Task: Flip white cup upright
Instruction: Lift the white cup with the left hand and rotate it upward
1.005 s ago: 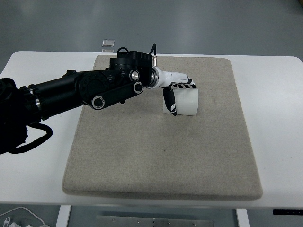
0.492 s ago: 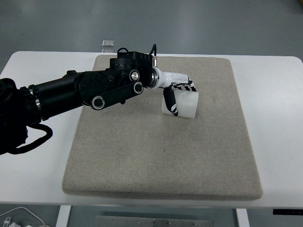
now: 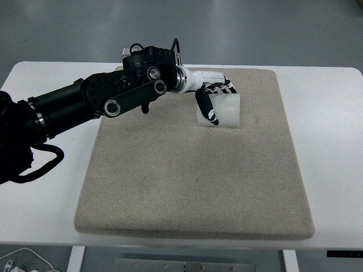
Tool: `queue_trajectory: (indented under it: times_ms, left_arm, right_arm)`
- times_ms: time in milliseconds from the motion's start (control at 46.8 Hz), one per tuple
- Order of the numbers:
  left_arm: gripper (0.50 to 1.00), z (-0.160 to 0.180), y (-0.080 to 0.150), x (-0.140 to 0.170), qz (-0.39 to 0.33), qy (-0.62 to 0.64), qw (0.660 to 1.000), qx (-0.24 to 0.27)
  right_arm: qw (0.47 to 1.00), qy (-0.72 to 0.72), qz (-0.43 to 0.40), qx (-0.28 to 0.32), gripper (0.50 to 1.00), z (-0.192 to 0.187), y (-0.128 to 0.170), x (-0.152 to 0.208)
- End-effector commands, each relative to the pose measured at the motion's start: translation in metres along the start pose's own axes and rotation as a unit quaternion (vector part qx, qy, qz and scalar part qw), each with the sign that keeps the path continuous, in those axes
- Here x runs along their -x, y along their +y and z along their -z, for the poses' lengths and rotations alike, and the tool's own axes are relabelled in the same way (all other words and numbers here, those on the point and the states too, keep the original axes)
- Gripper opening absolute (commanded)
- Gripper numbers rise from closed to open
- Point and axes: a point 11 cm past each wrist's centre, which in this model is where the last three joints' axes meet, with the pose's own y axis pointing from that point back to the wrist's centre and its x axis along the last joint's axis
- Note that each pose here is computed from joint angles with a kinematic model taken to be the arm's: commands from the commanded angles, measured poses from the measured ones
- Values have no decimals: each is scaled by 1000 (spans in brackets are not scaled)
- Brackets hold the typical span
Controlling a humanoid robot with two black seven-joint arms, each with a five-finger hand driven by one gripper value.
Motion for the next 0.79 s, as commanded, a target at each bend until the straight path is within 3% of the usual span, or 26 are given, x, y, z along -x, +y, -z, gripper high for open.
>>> queue_trajectory:
  times_ms: [0,406,578,770]
  left_arm:
    - [500,5,5,-10,-6,31,999,6]
    - [500,45,52,-69,-62,175,980,69]
    - [500,73,71,-81,-88,242,961,99]
    - [500,98,84,-74,-91,294,939,152]
  right_arm:
    - [1000,0,0,0,930,0,0,0]
    - [1000,0,0,0,930,0,0,0]
    - [1000,0,0,0,930,0,0,0]
    - [1000,0,0,0,930,0,0,0]
